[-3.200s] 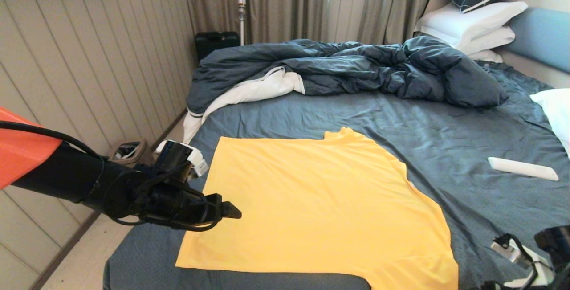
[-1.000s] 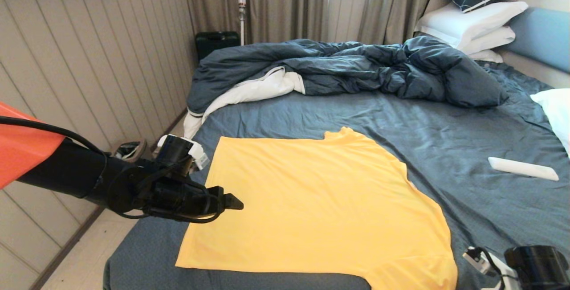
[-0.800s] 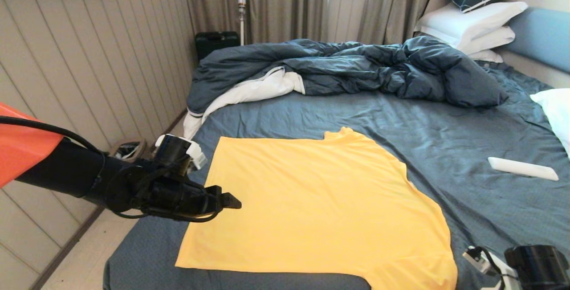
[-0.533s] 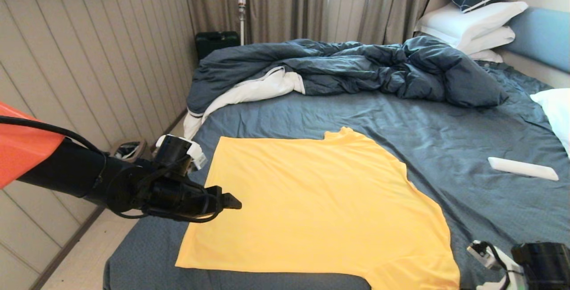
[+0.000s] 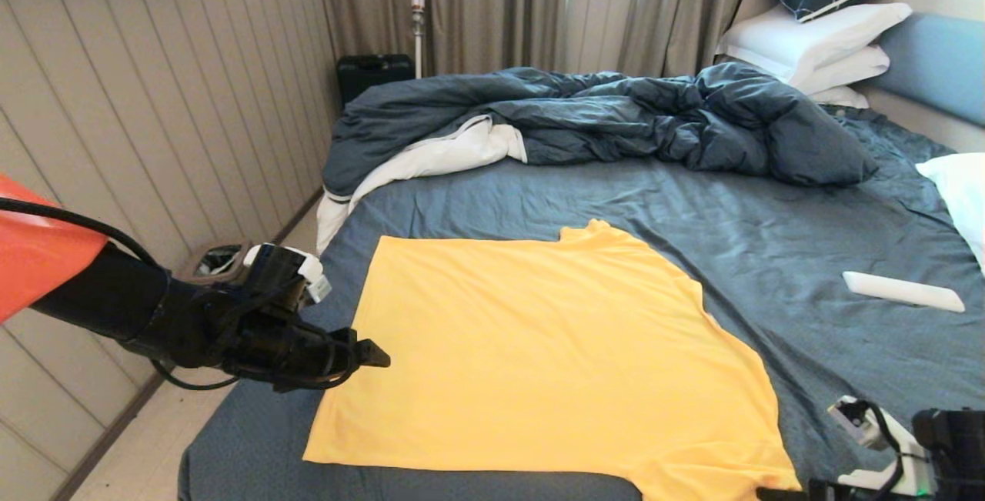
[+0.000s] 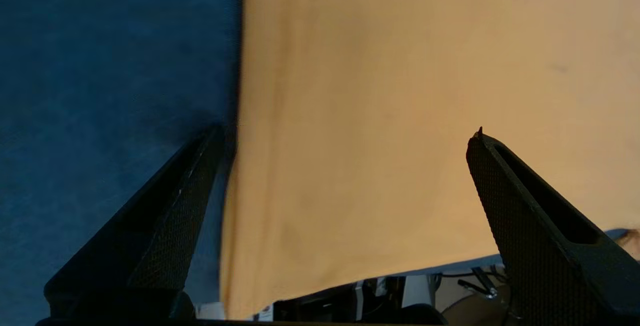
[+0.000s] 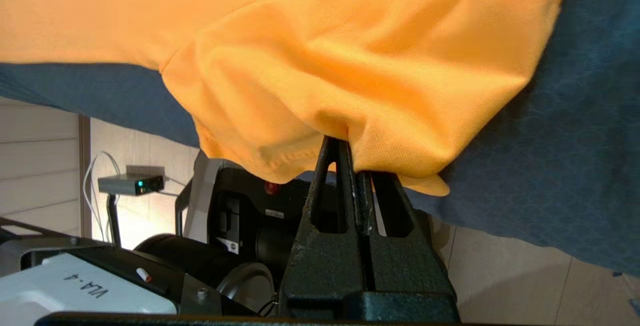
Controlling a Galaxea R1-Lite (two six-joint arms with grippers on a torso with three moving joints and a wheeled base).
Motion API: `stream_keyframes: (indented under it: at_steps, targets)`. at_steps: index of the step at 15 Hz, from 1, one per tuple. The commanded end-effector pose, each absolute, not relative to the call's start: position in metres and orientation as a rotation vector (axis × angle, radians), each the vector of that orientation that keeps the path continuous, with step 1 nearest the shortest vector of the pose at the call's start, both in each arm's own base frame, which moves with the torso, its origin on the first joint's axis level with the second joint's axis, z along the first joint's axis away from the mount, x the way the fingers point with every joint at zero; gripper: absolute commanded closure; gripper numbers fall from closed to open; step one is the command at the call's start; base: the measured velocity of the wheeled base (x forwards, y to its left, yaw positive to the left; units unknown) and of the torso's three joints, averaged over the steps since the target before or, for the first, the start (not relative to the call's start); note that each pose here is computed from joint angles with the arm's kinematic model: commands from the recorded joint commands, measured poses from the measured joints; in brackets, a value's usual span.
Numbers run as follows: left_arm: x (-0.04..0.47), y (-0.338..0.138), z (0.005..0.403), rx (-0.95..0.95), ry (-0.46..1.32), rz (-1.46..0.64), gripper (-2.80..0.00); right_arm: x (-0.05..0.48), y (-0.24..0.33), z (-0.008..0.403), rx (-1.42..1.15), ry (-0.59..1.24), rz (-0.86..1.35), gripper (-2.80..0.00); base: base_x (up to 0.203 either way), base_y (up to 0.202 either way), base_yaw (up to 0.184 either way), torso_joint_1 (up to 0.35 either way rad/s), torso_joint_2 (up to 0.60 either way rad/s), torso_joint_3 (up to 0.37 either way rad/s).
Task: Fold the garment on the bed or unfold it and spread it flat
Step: Fold the yellow T-shirt
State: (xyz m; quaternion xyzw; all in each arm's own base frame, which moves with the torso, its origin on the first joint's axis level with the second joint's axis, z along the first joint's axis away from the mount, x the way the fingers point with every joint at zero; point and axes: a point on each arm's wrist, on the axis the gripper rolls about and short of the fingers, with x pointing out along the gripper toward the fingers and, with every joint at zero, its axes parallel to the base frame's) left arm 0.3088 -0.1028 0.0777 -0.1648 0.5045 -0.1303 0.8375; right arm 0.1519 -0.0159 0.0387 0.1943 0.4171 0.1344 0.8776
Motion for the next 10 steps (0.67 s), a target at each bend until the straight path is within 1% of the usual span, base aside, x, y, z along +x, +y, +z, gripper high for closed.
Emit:
stream_keyframes:
  at_steps: [1, 3, 10]
  targets:
    - [0.302, -0.092, 0.085, -0.368, 1.040, -0.259, -2.80, 0.152, -0.016, 0.040, 0.412, 0.857, 0.277, 0.00, 0.000, 0.000, 0.000, 0.000, 0.00, 0.000]
    - [0.294, -0.081, 0.089, -0.384, 1.026, -0.237, -2.80, 0.153, -0.017, 0.041, 0.433, 0.853, 0.266, 0.00, 0.000, 0.000, 0.000, 0.000, 0.00, 0.000]
    - [0.271, -0.067, 0.069, -0.383, 0.988, -0.201, -2.80, 0.171, -0.027, 0.046, 0.467, 0.809, 0.209, 0.00, 0.000, 0.000, 0.000, 0.000, 0.00, 0.000]
